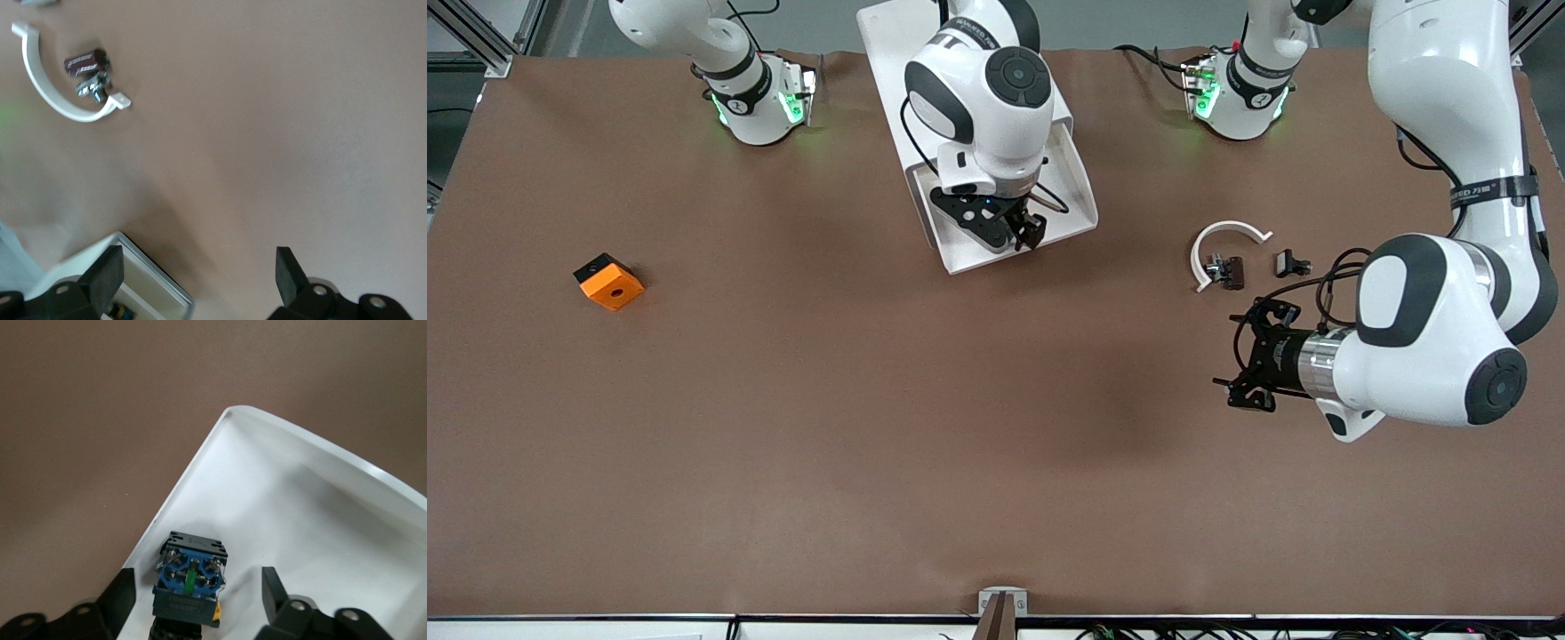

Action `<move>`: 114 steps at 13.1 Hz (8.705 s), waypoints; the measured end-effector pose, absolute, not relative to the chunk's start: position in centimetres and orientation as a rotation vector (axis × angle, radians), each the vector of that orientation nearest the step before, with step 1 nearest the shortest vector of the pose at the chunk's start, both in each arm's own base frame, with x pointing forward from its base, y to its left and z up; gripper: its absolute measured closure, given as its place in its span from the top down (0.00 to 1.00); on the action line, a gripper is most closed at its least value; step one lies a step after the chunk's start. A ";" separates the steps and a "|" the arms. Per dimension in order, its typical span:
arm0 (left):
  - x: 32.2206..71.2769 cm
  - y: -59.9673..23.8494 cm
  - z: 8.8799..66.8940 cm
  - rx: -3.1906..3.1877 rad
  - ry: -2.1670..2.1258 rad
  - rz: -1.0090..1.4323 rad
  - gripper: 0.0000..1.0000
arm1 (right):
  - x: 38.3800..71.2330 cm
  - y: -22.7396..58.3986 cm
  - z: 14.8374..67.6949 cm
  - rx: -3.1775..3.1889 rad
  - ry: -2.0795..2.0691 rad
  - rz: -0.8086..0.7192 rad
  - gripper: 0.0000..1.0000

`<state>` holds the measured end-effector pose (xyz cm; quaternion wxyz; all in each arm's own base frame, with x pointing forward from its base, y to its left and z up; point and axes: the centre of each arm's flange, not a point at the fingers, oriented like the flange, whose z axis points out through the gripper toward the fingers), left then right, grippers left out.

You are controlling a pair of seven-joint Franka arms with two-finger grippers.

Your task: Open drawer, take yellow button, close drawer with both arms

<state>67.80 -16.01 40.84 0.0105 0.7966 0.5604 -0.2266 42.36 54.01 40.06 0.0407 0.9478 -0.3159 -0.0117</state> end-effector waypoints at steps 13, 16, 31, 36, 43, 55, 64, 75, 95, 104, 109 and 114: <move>63.4 -24.3 42.6 2.802 1.183 -0.425 1.00 | 47.6 47.5 47.2 2.931 -0.857 -0.150 0.40; 61.9 -26.2 40.4 2.855 1.047 -0.428 1.00 | 51.3 39.9 52.2 3.005 -0.593 -0.198 0.40; 47.1 -45.0 34.0 3.079 0.487 -0.481 1.00 | 63.4 -4.2 43.9 3.042 0.135 -0.217 0.40; 42.8 -48.0 33.4 3.097 0.433 -0.557 1.00 | 63.3 -10.1 39.6 3.028 0.191 -0.199 0.40; 35.0 -51.6 31.6 3.147 0.399 -0.691 1.00 | 60.0 -11.5 27.4 3.032 0.251 -0.081 0.40; 34.6 -51.7 31.7 3.145 0.458 -0.698 1.00 | 58.9 -13.5 19.8 3.018 0.370 -0.039 0.40; 53.6 -36.0 36.3 3.065 0.852 -0.363 1.00 | 58.7 -13.7 18.5 3.020 0.368 -0.049 0.44; 64.9 -20.9 46.7 2.854 1.061 -0.065 1.00 | 59.9 -13.0 25.5 3.017 0.349 0.014 1.00; 55.5 -0.5 65.0 3.176 0.099 0.014 1.00 | 54.5 1.8 56.9 3.127 0.067 -0.211 1.00; 52.2 0.1 65.8 3.163 -0.016 -0.055 1.00 | 53.9 -0.5 64.4 3.134 0.002 -0.121 1.00; 52.2 -0.8 65.2 3.155 -0.054 -0.077 1.00 | 54.1 -0.5 64.2 3.133 0.000 -0.128 1.00; 51.9 -3.5 64.5 3.152 -0.128 -0.098 1.00 | 54.1 -2.1 64.2 3.135 -0.046 -0.128 1.00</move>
